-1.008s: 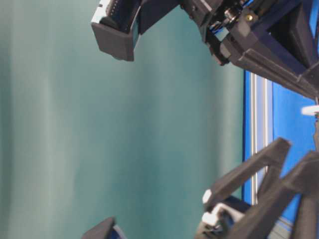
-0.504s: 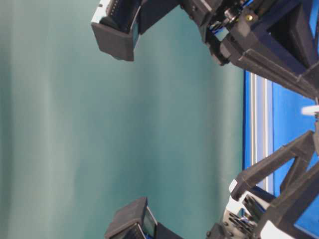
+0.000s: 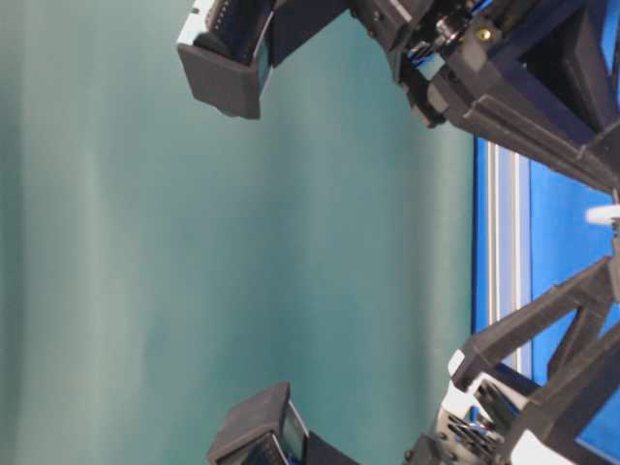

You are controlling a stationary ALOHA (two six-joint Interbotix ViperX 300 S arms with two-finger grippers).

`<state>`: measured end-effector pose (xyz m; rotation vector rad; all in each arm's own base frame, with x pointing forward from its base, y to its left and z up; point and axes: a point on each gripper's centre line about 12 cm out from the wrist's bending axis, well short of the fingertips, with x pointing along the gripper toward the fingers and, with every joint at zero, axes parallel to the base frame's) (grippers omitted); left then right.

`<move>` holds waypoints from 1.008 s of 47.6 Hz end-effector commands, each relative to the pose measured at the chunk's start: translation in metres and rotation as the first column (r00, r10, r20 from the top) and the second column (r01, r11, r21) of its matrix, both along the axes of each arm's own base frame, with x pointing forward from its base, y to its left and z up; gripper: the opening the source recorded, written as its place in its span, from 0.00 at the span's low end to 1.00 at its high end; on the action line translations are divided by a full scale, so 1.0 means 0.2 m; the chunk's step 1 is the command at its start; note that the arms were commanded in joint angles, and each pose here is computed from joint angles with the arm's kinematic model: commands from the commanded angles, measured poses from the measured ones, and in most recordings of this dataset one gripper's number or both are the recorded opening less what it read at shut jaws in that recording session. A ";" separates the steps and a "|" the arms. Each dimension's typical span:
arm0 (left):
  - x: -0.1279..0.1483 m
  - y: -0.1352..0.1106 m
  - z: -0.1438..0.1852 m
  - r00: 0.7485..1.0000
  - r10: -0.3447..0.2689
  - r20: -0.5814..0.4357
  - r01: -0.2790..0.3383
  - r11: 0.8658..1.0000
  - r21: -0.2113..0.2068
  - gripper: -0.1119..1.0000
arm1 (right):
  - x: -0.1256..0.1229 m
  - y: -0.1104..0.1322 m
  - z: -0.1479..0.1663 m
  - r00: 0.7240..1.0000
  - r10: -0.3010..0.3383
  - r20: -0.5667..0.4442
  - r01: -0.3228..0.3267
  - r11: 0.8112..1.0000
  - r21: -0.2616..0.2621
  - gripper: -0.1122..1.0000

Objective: Insert the wire through the string loop located in the center.
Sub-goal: 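Close the left gripper on the USB plug beyond the loop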

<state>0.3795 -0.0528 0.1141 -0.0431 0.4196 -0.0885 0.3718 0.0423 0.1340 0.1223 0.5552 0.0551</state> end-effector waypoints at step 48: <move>0.03 -0.02 0.06 0.999 -0.007 0.038 0.007 1.000 -0.007 0.86 | 0.01 0.00 0.04 1.000 0.001 0.026 -0.001 1.000 0.002 0.08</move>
